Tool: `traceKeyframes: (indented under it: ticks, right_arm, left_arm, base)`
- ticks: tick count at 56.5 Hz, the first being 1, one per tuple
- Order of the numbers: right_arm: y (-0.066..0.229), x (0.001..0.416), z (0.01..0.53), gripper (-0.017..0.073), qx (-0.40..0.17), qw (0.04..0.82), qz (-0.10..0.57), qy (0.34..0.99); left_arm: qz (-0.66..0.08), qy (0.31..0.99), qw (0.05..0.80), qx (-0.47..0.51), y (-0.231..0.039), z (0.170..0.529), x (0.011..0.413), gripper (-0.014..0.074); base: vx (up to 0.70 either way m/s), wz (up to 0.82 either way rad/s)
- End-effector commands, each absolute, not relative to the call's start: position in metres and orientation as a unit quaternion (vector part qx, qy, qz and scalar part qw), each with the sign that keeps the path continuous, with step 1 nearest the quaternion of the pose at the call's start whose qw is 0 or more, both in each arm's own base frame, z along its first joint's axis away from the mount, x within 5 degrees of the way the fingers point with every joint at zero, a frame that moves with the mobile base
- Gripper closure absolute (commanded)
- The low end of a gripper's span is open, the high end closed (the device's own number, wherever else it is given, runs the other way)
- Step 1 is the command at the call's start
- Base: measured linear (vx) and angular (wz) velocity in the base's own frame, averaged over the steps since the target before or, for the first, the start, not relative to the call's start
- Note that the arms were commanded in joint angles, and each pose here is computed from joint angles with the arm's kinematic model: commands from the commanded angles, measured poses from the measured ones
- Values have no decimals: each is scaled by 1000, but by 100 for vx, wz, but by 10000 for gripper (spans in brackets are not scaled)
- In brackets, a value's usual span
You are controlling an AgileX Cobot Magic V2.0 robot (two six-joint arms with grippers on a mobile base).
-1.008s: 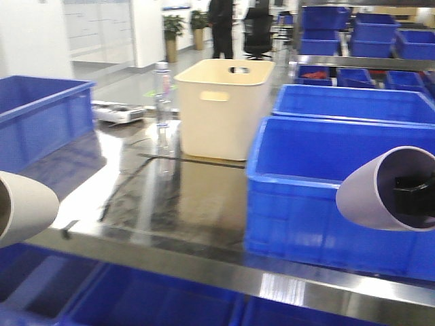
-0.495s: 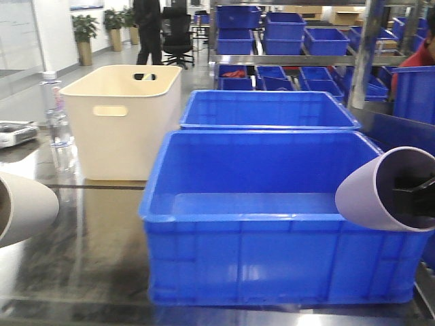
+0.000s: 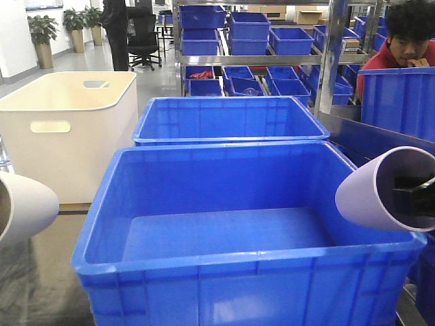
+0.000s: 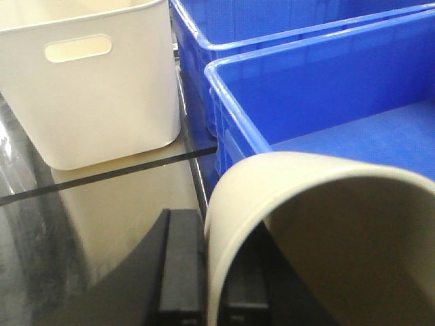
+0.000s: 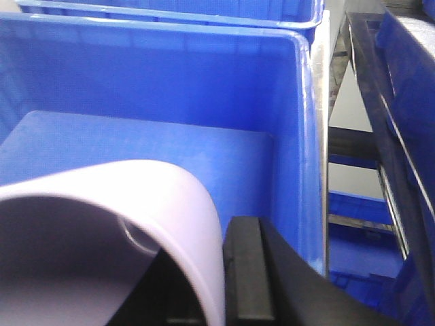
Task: Grab cup from conveyor and place in blue bin
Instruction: 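Approach the large blue bin and extend both held cups over it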
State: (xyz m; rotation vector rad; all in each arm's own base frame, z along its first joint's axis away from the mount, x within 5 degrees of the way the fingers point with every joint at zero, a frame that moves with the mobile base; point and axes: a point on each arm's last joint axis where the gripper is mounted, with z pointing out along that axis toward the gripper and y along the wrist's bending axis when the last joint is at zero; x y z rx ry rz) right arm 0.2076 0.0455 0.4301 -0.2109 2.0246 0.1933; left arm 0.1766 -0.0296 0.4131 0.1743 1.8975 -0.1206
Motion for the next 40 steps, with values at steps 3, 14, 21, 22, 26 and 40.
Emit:
traceKeyframes:
  ticks: [3, 14, 21, 22, 26, 40]
  right_arm:
    - [43, 204, 451, 568, -81, 576, 82, 809]
    - [43, 204, 451, 568, -81, 576, 82, 809]
    - [43, 204, 451, 568, -81, 576, 82, 809]
    - [43, 204, 451, 568, -81, 576, 82, 809]
    - [43, 204, 451, 568, -81, 576, 82, 809]
    - [43, 204, 451, 568, -81, 576, 82, 809]
  left_arm:
    - [-63, 771, 630, 69, -31, 432, 174, 598]
    - [-63, 771, 630, 69, -31, 432, 174, 598]
    - [-63, 771, 630, 69, -31, 432, 174, 598]
    - [-63, 771, 630, 69, -31, 432, 174, 598]
    - [-63, 771, 630, 69, -31, 432, 174, 598]
    - [-63, 771, 630, 69, -31, 432, 174, 598]
  base:
    - [14, -6]
    - [11, 0]
    - [8, 1]
    - [7, -1]
    - [6, -1]
    - [3, -1]
